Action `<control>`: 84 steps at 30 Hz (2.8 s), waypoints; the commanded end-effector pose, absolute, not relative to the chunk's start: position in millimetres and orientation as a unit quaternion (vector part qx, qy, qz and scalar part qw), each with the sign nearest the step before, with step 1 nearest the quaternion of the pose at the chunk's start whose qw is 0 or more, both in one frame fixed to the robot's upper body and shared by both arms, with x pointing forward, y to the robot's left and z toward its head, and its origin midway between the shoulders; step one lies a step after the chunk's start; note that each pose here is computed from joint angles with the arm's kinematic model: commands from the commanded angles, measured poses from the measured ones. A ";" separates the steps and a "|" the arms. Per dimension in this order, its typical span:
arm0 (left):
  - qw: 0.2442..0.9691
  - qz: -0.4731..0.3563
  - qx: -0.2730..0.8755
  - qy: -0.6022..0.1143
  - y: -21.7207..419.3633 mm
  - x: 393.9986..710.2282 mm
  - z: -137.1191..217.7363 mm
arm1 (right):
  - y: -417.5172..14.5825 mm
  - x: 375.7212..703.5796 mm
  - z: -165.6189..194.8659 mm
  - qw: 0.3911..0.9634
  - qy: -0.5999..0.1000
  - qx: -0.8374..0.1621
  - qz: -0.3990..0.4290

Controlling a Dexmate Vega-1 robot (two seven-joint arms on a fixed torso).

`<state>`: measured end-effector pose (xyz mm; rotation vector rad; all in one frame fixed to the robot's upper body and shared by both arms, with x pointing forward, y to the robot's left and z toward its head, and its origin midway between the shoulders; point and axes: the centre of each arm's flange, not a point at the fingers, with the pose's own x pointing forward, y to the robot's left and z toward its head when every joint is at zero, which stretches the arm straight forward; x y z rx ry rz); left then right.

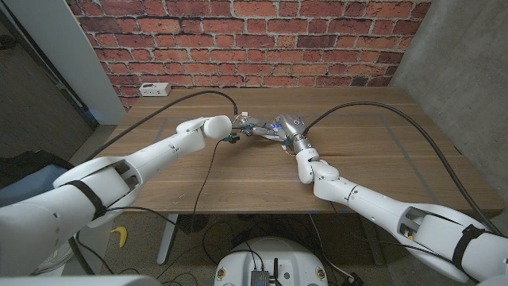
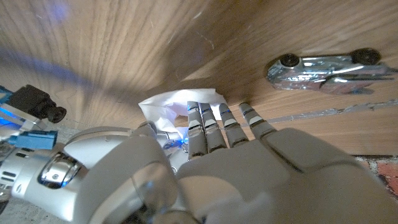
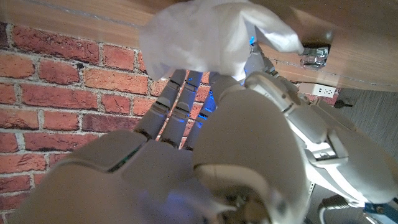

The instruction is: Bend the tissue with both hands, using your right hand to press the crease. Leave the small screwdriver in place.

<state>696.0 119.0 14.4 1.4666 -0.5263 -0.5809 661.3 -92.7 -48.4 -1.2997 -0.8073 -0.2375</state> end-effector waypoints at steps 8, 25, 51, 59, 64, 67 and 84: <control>0.698 -0.214 0.604 -0.319 125.5 688.0 19.4 | -87.8 669.8 -53.9 0.762 -0.378 -0.521 -0.064; 0.704 0.173 0.525 -0.446 151.9 639.4 21.4 | -104.5 654.4 -49.1 0.746 -0.397 -0.522 -0.118; 0.780 0.263 0.323 -0.467 188.2 602.9 24.9 | -82.2 642.9 -36.4 0.728 -0.436 -0.520 -0.093; 0.822 0.344 0.197 -0.409 209.0 575.1 5.7 | -61.1 643.4 -29.3 0.714 -0.456 -0.526 -0.073; 0.840 0.355 0.193 -0.362 222.2 567.5 -6.6 | -52.9 644.5 -26.4 0.710 -0.464 -0.526 -0.064; 0.849 0.340 0.193 -0.355 230.0 566.6 -12.1 | -47.7 644.9 -24.4 0.707 -0.470 -0.525 -0.058; 0.857 0.194 0.196 -0.434 236.2 578.8 -33.9 | -13.3 651.0 -28.6 0.671 -0.486 -0.560 0.013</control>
